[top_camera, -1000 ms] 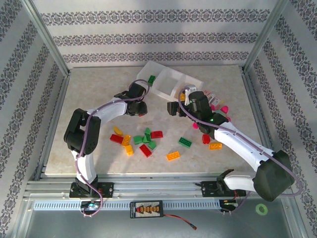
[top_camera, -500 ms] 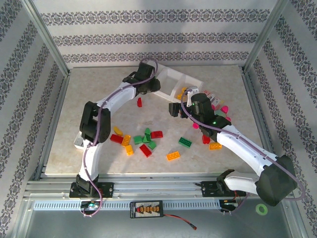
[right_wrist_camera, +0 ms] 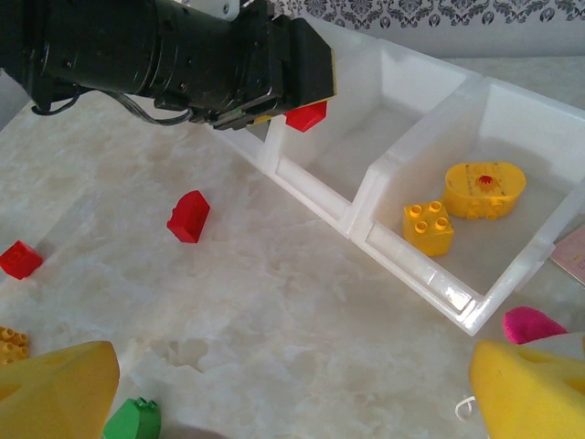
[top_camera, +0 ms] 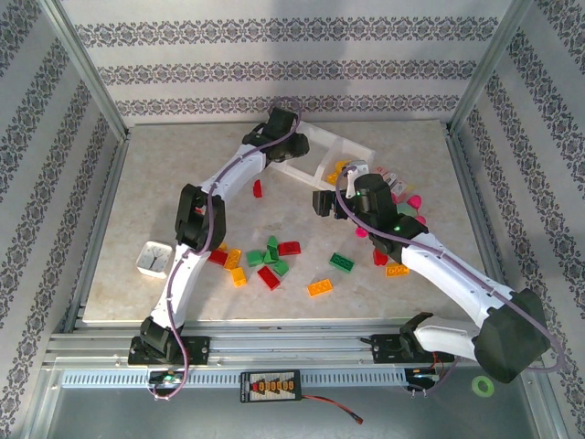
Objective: Sort the legos into containers by color
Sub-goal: Place the lego in the container, then pick up the lego from the top-center of the table.
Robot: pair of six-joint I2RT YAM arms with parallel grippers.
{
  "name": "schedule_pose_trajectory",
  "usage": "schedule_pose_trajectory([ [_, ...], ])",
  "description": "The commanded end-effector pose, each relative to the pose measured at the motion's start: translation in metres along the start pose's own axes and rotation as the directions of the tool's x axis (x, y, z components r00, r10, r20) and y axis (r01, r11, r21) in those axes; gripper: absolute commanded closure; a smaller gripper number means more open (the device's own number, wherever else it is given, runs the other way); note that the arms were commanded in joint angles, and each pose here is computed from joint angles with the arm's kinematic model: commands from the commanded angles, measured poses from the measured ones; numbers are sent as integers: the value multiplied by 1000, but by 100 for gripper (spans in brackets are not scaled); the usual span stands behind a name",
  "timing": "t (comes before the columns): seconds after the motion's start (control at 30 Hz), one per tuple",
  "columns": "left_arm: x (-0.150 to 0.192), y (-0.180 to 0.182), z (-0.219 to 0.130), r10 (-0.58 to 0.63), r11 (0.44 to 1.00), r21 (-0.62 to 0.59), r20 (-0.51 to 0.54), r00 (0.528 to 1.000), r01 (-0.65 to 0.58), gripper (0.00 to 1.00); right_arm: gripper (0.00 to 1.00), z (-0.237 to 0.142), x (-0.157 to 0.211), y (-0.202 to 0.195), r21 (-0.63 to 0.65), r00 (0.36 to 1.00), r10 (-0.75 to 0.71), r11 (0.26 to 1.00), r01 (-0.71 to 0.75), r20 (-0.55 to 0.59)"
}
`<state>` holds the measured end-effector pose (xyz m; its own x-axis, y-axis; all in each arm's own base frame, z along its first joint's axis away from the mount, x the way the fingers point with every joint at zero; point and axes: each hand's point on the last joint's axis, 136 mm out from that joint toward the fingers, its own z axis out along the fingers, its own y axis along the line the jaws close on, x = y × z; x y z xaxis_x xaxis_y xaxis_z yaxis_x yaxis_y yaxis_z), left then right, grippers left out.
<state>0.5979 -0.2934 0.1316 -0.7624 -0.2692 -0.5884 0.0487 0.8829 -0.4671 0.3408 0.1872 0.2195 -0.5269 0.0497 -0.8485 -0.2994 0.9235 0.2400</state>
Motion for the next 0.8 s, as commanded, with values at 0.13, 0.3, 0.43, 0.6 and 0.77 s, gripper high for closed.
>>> schedule_pose_trajectory([
  [0.13,-4,-6,-2,-27,999,24,-18,999,27,42,2,-5,-10,-6,13,999,25,1000,-25,38],
  [0.3,-15,-21,-23,2,998,64,-9,1000,-2,27,2,-3,-10,-4,-1,999,24,1000,-24,30],
  [0.43,-22,-26,-51,47,997,57,0,999,-47,16,2,3,-7,2,-18,1000,16,1000,-16,9],
  [0.6,-21,-21,-73,69,997,37,6,998,-69,7,2,12,-6,7,-25,1000,13,1000,-13,-6],
  [0.77,0,28,-131,46,999,-26,73,996,-44,1,2,36,1,21,-40,998,6,999,-8,-55],
])
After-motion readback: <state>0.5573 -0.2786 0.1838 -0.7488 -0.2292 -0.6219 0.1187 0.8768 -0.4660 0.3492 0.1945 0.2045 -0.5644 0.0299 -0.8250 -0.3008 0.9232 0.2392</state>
